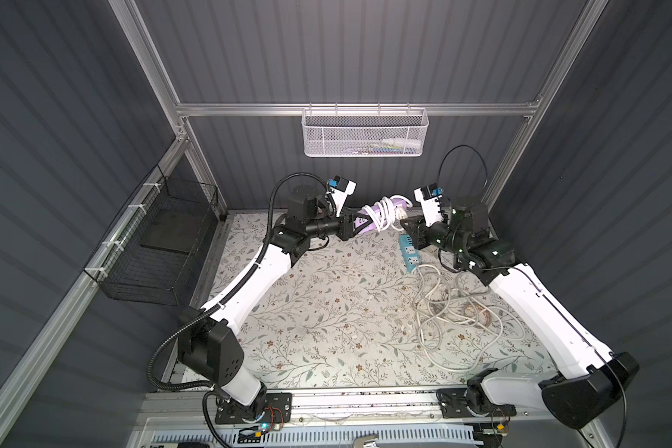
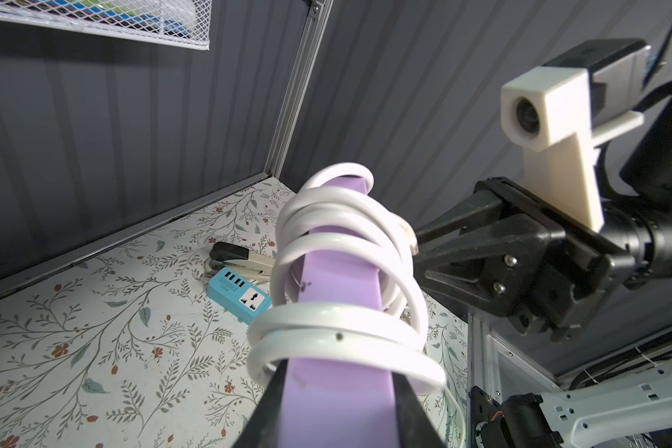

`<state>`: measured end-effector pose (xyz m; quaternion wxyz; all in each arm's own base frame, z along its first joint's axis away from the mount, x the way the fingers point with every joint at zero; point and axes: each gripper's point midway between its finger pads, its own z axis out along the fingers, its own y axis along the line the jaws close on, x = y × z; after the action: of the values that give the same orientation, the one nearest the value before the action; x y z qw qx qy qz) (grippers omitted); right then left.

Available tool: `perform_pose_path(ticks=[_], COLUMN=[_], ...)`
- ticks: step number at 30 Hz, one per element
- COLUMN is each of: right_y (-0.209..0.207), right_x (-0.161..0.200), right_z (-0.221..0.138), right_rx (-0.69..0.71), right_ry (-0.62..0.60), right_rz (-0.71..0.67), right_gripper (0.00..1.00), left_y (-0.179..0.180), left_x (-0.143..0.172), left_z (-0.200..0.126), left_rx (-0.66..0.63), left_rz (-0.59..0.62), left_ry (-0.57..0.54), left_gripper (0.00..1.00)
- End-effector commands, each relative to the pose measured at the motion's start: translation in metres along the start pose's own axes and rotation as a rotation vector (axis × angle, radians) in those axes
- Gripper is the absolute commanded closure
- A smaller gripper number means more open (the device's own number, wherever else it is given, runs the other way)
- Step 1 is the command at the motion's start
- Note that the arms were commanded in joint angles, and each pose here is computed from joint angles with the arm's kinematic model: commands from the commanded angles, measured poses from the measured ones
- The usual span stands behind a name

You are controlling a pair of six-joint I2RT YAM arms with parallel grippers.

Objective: Unwrap the cord wrapped around the power strip
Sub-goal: Unwrap the power cord from the power strip.

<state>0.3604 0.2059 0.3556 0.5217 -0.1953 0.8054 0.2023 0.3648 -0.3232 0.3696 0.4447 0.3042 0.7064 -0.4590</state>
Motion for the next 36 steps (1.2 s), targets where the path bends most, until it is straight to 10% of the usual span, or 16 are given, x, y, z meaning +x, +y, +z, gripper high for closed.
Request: perform_pose_path(ticks=[1,7,16,29,36], right_y=[0.041,0.052,-0.045,0.07,0.026], right_x=[-0.01,-0.008,-0.015,-0.01,-0.017], right_z=[0.002,0.002,-0.025,0.0,-0.012], right_rx=[-0.036,-0.053,0.019,-0.122,-0.038], right_ry=[-0.029,-0.024,-0.08,-0.041,-0.057], right_rz=[-0.061,-0.064,0.133,-0.04,0.002], right_gripper=[1.0,1.0,1.0,1.0,1.0], left_y=[0.02,0.021,0.021,0.023,0.022], left_x=[-0.015,-0.014,-0.014,-0.013,-0.014], left_z=[-0.009,-0.008,-0.008,-0.008,-0.009], left_rx=[-0.093,-0.098,-0.095,-0.104,-0.102], left_rz=[0.036,0.036,0.037,0.036,0.038], left_ry=[-0.058,-0.056,-0.056,-0.055,-0.057], left_gripper=[1.0,1.0,1.0,1.0,1.0])
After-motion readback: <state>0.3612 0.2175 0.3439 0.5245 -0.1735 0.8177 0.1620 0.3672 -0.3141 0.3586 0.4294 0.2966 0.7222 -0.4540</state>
